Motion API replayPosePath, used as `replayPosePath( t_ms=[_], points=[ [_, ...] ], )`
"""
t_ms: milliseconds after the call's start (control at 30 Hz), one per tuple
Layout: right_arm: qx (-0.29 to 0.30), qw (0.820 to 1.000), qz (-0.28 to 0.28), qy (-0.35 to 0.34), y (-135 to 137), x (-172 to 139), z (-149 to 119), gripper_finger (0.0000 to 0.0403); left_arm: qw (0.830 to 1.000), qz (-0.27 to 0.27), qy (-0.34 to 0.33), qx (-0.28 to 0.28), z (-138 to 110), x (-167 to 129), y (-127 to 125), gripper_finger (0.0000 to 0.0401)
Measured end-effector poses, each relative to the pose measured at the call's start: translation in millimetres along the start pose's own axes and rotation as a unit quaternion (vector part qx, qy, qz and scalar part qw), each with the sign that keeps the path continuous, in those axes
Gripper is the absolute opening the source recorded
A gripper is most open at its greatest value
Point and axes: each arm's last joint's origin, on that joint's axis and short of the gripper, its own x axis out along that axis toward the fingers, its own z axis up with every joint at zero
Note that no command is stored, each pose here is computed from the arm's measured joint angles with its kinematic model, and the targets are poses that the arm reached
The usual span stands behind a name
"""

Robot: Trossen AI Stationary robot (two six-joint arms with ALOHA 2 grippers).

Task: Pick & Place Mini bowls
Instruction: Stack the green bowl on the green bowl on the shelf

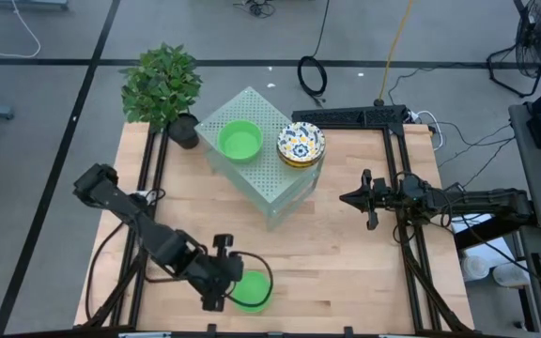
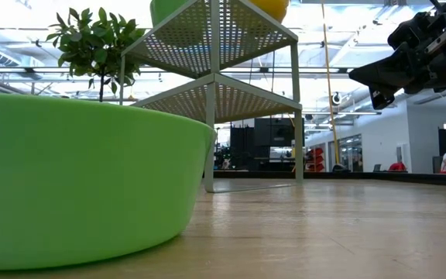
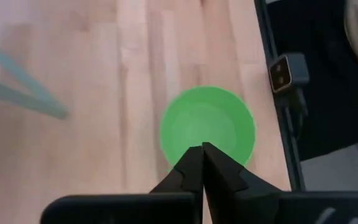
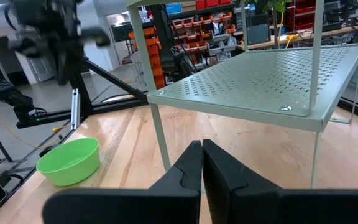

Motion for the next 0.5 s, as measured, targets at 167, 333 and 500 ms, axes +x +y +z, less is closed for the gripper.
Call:
replayPosePath(
  t_ms=[167, 333, 500],
  points=[
    [0.000, 1.000, 0.000, 0.000, 0.0, 0.0, 0.0, 0.0000, 0.999, -0.033, -0.003, 0.002, -19.0, 32.1, -0.6, 0.0011],
    [0.001, 1.000, 0.000, 0.000, 0.0, 0.0, 0.0, 0.0000, 0.999, -0.014, -0.028, 0.009, -30.1, 51.4, 5.6, 0.0037],
    [0.001, 1.000, 0.000, 0.000, 0.0, 0.0, 0.0, 0.0000, 0.998, -0.013, -0.050, -0.027, -40.7, 70.5, 15.1, 0.0053]
  ],
)
